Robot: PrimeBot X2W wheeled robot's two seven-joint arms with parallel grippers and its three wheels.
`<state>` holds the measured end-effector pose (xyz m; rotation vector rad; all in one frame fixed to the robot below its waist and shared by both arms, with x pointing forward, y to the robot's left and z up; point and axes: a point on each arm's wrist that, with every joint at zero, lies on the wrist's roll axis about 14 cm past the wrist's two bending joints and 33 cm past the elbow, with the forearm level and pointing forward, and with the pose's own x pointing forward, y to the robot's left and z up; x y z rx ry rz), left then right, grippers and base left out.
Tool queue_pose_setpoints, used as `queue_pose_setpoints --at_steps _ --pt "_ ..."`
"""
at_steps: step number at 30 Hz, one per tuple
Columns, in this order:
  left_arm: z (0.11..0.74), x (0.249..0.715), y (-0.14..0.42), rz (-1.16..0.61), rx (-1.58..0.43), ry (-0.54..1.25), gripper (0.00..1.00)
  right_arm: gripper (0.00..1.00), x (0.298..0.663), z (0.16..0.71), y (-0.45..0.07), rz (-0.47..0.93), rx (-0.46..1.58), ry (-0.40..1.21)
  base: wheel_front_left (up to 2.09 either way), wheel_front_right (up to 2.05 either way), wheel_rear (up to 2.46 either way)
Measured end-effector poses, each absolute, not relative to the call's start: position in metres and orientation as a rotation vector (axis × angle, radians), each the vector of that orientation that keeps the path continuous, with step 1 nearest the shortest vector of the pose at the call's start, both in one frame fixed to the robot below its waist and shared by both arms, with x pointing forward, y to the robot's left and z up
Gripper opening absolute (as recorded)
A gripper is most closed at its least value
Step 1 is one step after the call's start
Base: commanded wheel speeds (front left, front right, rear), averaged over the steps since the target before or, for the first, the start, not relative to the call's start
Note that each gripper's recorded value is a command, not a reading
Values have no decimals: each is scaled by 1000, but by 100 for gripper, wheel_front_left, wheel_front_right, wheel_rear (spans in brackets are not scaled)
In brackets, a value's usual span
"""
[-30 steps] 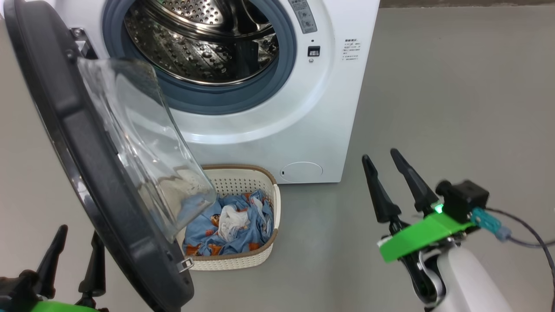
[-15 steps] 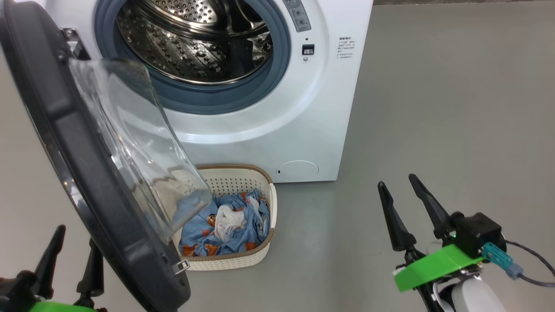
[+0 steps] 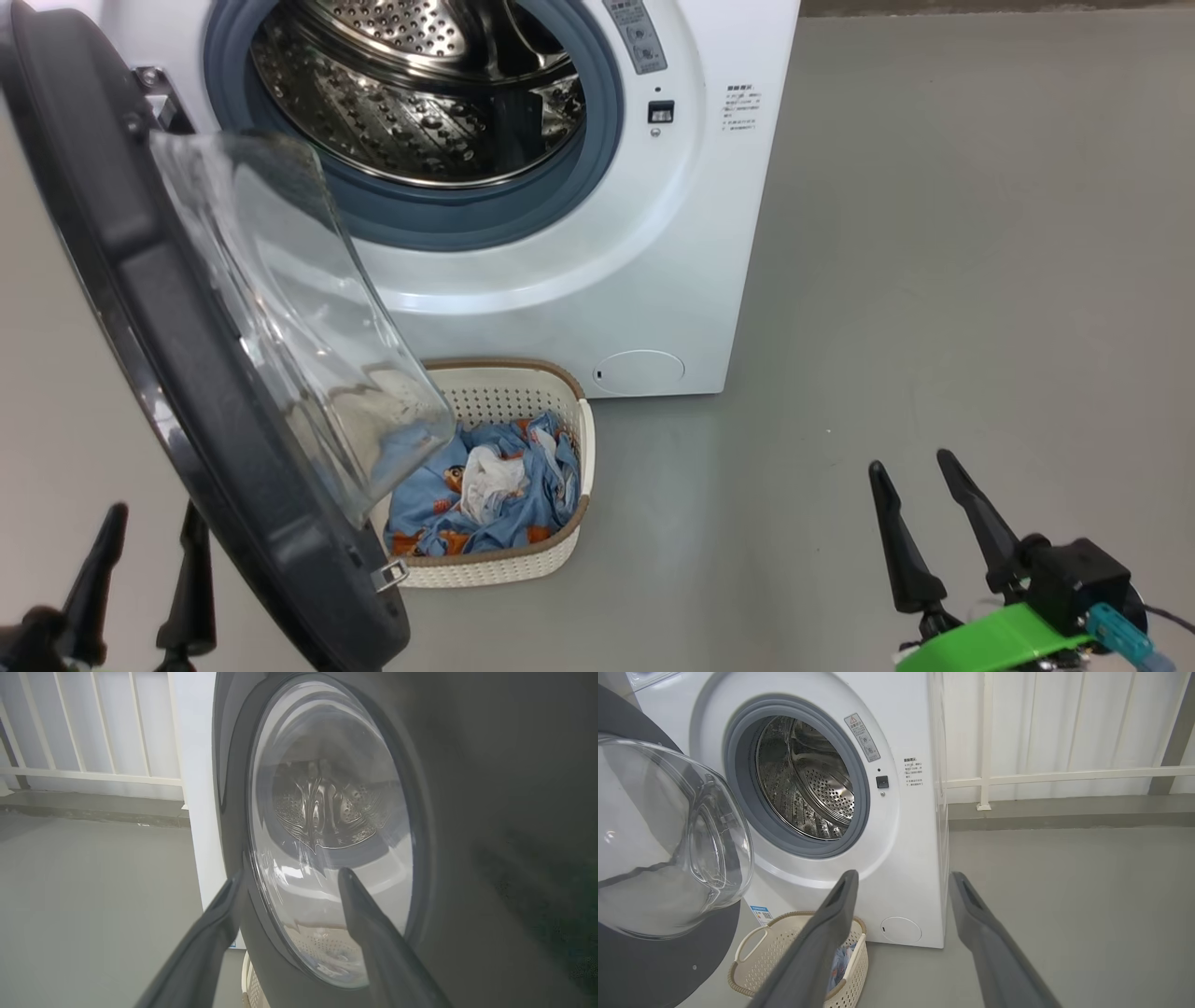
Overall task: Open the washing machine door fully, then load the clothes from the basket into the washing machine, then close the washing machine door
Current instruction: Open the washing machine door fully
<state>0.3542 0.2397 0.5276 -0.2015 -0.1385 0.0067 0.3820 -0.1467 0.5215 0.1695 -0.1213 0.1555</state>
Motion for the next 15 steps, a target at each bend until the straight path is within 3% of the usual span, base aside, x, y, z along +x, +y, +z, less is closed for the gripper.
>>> queue_pose_setpoints --at_steps 15 --pt "525 346 242 43 -215 -141 100 100 375 524 -150 149 109 -132 0 0 0"
